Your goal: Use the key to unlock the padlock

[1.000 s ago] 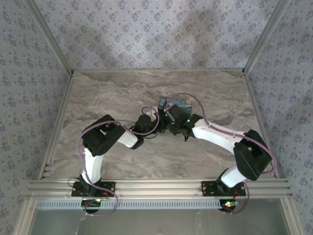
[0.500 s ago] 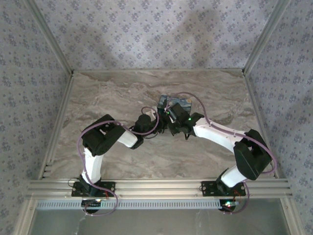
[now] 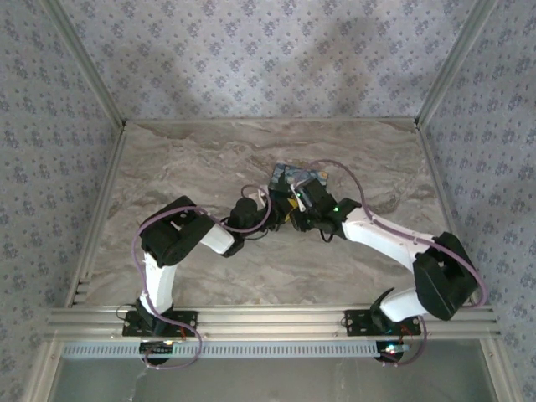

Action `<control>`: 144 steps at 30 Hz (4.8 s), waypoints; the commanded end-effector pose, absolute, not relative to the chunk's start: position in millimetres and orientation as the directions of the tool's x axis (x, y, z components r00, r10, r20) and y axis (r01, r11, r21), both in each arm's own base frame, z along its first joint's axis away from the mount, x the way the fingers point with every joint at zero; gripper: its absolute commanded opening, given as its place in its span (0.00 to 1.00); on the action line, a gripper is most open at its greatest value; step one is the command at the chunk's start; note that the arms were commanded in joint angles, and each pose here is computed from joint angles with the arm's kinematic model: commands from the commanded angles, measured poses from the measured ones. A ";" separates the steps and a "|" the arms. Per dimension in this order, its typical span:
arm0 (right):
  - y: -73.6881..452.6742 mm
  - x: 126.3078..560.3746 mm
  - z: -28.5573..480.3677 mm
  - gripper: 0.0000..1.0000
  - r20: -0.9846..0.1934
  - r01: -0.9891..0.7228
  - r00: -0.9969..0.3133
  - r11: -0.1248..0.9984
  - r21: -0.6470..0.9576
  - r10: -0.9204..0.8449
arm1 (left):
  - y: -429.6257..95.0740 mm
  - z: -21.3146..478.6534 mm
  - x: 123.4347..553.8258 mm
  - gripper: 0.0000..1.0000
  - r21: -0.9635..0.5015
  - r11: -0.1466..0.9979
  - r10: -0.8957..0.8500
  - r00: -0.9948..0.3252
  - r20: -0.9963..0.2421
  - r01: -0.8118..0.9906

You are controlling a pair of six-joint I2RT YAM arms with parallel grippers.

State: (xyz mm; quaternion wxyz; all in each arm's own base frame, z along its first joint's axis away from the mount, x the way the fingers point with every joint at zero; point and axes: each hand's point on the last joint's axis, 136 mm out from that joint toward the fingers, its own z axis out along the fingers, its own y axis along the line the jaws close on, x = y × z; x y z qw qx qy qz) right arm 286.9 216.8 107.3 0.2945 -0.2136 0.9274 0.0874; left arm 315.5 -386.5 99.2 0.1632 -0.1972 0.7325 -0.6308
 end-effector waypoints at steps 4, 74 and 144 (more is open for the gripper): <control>205.0 264.9 110.9 0.40 -0.590 -0.405 -0.762 0.908 0.109 -0.268 | -381.8 96.2 304.5 0.07 -0.985 0.172 -0.466 -0.882 -0.063 -0.020; 227.5 284.5 53.5 0.53 -0.545 -0.238 -0.813 0.971 -0.012 -0.206 | -335.9 117.9 371.4 0.49 -0.746 0.641 -0.218 -0.888 -0.405 0.183; 228.9 262.1 50.5 0.00 -0.431 -0.423 -0.772 0.884 -0.198 -0.466 | -326.8 110.1 381.2 0.48 -0.741 0.654 -0.248 -0.883 -0.399 0.151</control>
